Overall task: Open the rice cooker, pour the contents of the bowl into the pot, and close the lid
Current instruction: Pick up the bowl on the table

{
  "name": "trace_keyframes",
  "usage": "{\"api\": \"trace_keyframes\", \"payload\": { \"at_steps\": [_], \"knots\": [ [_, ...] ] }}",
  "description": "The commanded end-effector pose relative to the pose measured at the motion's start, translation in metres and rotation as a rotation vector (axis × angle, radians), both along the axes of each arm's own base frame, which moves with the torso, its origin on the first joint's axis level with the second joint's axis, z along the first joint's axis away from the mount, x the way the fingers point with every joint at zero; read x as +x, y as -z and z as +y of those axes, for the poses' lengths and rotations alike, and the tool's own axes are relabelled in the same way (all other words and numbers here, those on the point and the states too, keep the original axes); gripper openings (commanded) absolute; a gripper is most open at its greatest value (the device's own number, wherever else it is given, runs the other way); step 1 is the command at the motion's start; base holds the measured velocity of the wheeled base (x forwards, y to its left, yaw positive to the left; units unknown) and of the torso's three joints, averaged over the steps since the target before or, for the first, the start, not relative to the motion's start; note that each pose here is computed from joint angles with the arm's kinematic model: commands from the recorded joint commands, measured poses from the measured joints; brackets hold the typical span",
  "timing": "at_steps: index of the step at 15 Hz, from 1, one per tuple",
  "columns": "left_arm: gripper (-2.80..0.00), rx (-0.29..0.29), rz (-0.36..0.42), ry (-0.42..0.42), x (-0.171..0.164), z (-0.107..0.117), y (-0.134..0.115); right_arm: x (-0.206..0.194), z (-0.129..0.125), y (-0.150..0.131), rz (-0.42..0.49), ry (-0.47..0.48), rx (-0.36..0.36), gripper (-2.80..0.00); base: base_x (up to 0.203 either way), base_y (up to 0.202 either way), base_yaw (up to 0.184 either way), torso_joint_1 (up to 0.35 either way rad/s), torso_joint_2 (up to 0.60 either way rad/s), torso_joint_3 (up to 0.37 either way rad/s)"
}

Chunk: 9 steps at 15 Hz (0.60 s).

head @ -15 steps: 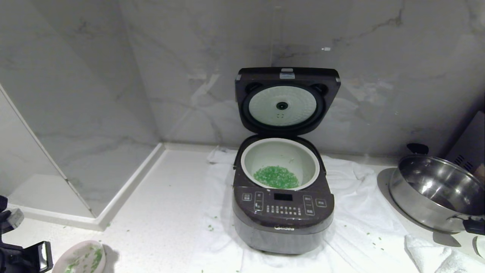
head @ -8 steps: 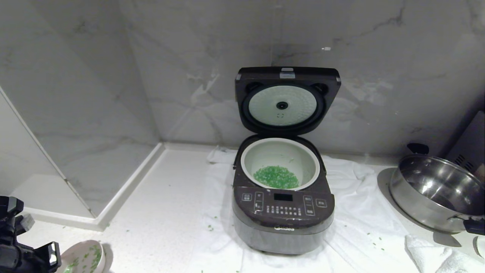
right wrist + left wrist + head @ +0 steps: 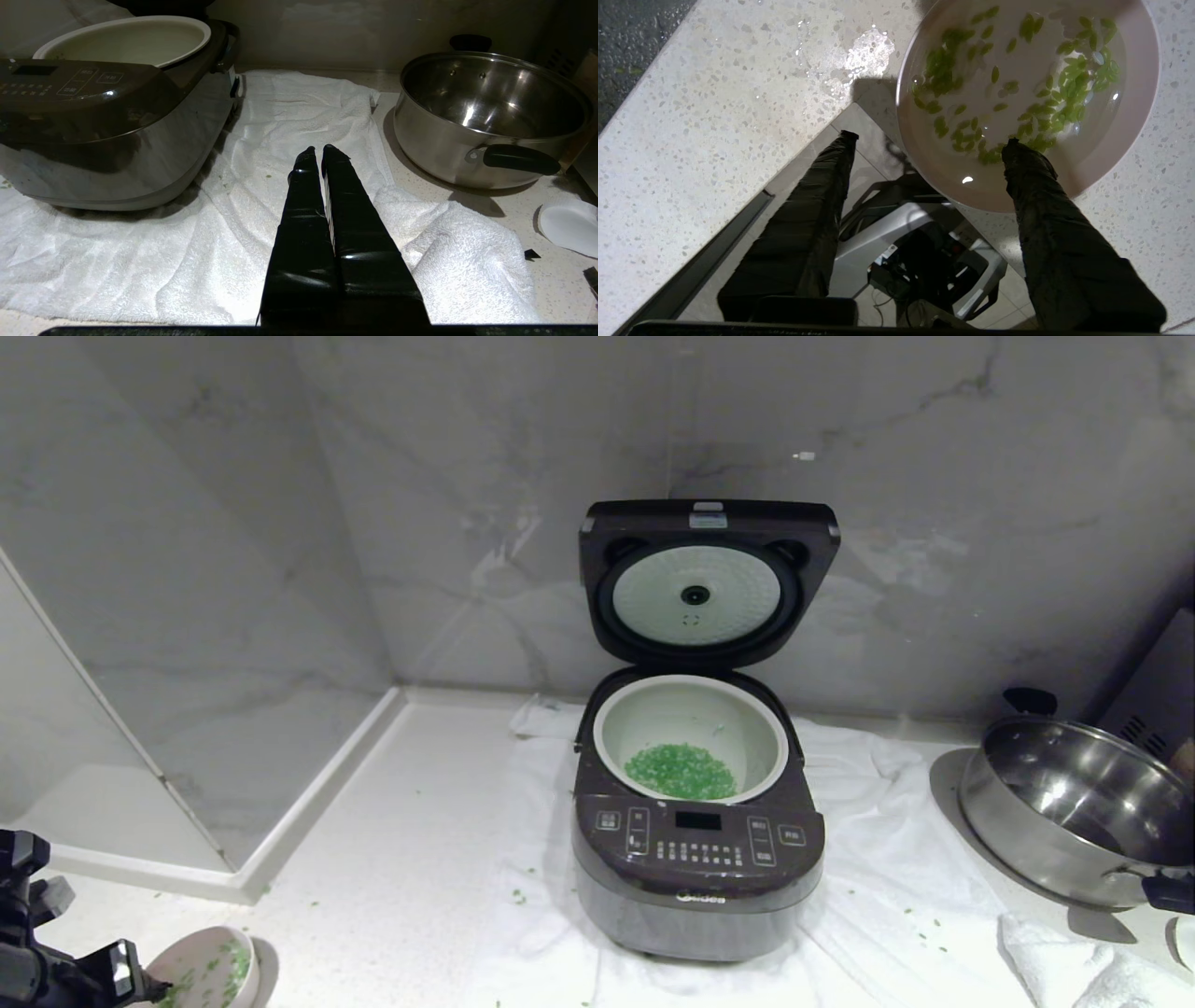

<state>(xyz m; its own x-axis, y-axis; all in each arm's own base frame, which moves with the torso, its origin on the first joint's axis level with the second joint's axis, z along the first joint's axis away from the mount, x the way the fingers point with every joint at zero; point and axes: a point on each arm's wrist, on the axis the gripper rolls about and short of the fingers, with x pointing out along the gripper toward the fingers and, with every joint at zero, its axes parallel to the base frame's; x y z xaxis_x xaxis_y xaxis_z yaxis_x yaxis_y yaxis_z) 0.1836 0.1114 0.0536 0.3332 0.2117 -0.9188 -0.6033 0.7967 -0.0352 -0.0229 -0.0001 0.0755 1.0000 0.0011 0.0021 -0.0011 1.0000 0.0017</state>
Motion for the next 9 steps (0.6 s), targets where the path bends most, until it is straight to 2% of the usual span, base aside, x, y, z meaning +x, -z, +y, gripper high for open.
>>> {"api": "trace_keyframes", "payload": {
  "at_steps": [1,4,6,9],
  "knots": [
    [0.00,-0.013,0.020,0.000,0.006,0.003,0.012,0.000,0.000,0.000,0.001,0.000,0.000,-2.80,0.000,0.000,0.000,0.000,0.00,0.000],
    [0.00,0.008,0.002,-0.003,0.022,0.013,0.035,0.000,0.000,0.000,0.001,0.000,0.000,-2.80,0.000,0.000,0.000,0.000,0.00,0.000],
    [0.00,0.017,0.016,-0.013,0.026,0.018,0.049,0.000,0.000,0.000,0.001,0.000,0.000,-2.80,0.000,0.000,0.000,0.000,0.00,0.000],
    [0.00,0.017,0.022,-0.015,0.027,0.018,0.052,0.000,0.000,0.000,0.001,0.000,0.000,-2.80,0.000,0.000,0.000,0.000,0.00,0.000]
  ]
}}
